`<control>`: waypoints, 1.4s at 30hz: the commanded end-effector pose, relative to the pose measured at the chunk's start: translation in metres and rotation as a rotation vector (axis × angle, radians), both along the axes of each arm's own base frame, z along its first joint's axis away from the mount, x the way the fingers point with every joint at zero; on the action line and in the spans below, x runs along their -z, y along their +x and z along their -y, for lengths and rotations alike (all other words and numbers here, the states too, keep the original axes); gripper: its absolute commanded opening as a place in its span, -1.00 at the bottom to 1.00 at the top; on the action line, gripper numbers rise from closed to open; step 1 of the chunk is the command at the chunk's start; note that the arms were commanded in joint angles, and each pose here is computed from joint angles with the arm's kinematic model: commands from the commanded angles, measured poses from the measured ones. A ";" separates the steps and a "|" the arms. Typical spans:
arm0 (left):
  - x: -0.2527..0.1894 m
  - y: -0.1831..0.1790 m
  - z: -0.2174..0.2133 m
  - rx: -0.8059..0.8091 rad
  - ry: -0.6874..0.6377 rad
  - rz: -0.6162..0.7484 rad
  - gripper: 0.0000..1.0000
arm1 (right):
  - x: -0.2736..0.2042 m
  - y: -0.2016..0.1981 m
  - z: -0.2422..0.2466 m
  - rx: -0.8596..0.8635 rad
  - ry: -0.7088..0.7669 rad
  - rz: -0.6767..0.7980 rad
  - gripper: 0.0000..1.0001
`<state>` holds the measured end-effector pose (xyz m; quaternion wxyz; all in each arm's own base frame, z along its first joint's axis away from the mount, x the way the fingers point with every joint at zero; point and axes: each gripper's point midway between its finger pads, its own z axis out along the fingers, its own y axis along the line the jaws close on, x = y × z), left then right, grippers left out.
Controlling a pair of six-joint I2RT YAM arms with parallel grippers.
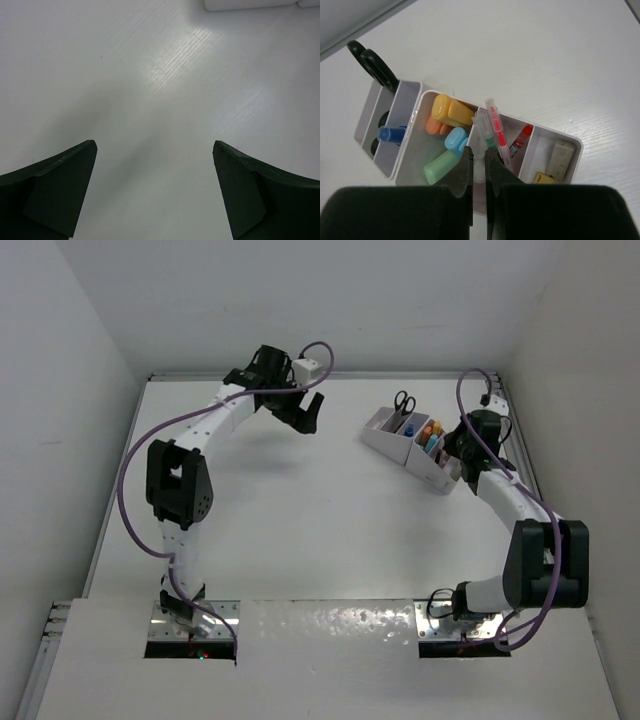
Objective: Sort the stationery into containers
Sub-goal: Place the pen cap in the storage box, then reset both arms
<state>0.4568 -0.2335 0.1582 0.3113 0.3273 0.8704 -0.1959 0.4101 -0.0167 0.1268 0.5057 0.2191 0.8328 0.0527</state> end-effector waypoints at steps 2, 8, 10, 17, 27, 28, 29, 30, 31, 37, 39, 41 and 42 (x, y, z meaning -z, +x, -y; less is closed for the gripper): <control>-0.043 0.005 -0.024 -0.070 -0.013 0.095 0.99 | 0.001 0.003 0.008 0.046 -0.014 0.029 -1.00; -0.043 0.014 -0.046 -0.126 -0.004 0.104 0.99 | 0.014 0.001 0.003 0.035 0.018 -0.001 -0.99; -0.046 0.016 -0.052 -0.140 -0.001 0.111 0.99 | 0.014 0.001 0.002 0.030 0.020 -0.004 -0.60; -0.048 0.028 -0.084 -0.230 0.029 0.125 0.99 | 0.003 -0.007 0.007 0.032 -0.020 -0.036 0.61; -0.052 0.013 -0.190 -0.506 0.171 0.142 0.99 | 0.005 -0.091 0.045 0.169 -0.036 -0.192 0.98; -0.043 0.005 -0.204 -0.546 0.188 0.118 0.99 | -0.003 -0.102 0.048 0.199 -0.027 -0.170 0.98; -0.039 0.001 -0.229 -0.613 0.198 0.108 0.99 | 0.012 -0.120 0.054 0.233 -0.020 -0.211 0.97; -0.032 -0.014 -0.250 -0.676 0.211 0.083 0.99 | 0.019 -0.135 0.059 0.274 -0.021 -0.242 0.98; -0.028 -0.021 -0.271 -0.730 0.217 0.075 0.99 | 0.012 -0.146 0.067 0.322 -0.029 -0.212 0.98; 0.013 -0.077 -0.325 -0.930 0.186 -0.053 0.99 | 0.024 -0.210 0.102 0.636 -0.107 -0.203 0.98; 0.024 -0.086 -0.327 -0.948 0.185 -0.073 0.99 | 0.026 -0.216 0.102 0.692 -0.074 -0.152 0.98; 0.027 -0.089 -0.328 -0.953 0.191 -0.075 0.99 | 0.027 -0.220 0.103 0.735 -0.039 -0.107 0.98; 0.027 -0.089 -0.328 -0.957 0.189 -0.071 0.99 | 0.026 -0.220 0.102 0.739 -0.032 -0.092 0.98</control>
